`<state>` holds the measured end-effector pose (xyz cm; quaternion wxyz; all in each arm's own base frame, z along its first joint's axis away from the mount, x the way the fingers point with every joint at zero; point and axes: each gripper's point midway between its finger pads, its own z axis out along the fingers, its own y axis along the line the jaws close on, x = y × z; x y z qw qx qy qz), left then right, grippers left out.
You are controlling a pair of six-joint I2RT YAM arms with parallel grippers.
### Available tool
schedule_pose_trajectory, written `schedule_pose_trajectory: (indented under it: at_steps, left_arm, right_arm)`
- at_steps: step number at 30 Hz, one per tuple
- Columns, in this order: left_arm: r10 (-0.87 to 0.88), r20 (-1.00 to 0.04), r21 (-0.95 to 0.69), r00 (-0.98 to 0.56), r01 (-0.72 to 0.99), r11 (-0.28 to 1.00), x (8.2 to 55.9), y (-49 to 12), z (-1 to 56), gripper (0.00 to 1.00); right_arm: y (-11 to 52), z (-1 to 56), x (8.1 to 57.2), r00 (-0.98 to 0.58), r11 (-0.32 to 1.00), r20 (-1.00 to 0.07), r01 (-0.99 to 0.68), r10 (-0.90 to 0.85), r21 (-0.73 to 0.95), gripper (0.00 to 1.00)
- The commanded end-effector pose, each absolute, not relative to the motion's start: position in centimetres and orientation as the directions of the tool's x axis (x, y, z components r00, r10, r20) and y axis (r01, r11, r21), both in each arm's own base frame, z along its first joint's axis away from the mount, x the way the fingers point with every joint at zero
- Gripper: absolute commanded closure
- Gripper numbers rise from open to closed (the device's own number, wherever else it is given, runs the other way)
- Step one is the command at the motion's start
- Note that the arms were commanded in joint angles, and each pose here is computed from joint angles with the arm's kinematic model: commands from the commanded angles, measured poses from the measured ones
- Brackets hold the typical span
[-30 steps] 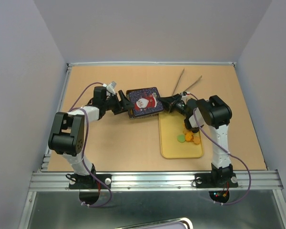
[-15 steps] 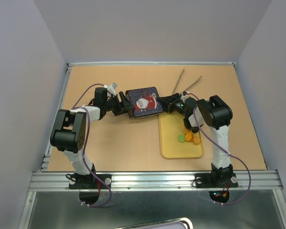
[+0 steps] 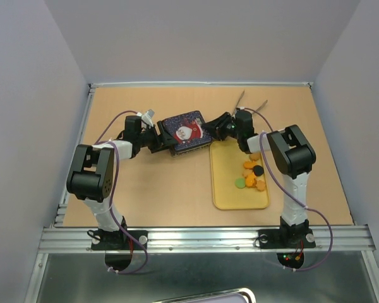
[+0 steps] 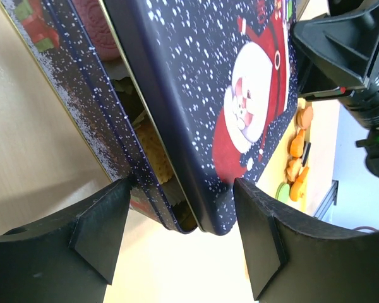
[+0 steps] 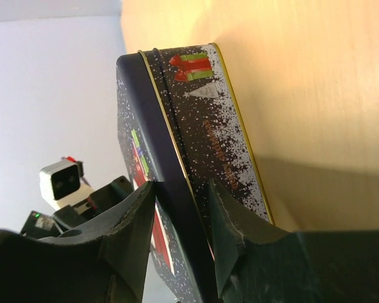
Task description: Pack the cookies
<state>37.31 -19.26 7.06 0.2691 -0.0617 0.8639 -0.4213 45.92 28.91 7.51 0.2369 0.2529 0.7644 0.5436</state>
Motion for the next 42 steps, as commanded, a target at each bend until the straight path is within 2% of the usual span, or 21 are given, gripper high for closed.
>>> schedule_pose_trajectory:
  at_steps: [1, 6, 42]
  left_arm:
    - [-0.295, -0.458, -0.777, -0.839, 0.217, 0.591, 37.6, -20.8, 8.7, 0.24]
    - [-0.292, -0.458, -0.779, -0.840, 0.221, 0.587, 37.6, -20.9, 8.7, 0.24]
    - [-0.287, -0.463, -0.785, -0.839, 0.237, 0.572, 37.2, -21.0, 9.1, 0.25]
  right_arm:
    - [31.3, 4.7, 42.3, -0.838, 0.423, -0.061, 0.210, 0.542, 0.881, 0.57]
    - [32.7, 4.8, 42.2, -0.856, 0.478, -0.078, 0.208, 0.512, 0.853, 0.57]
    - [36.0, 4.1, 40.7, -0.907, 0.542, -0.082, 0.172, 0.413, 0.823, 0.58]
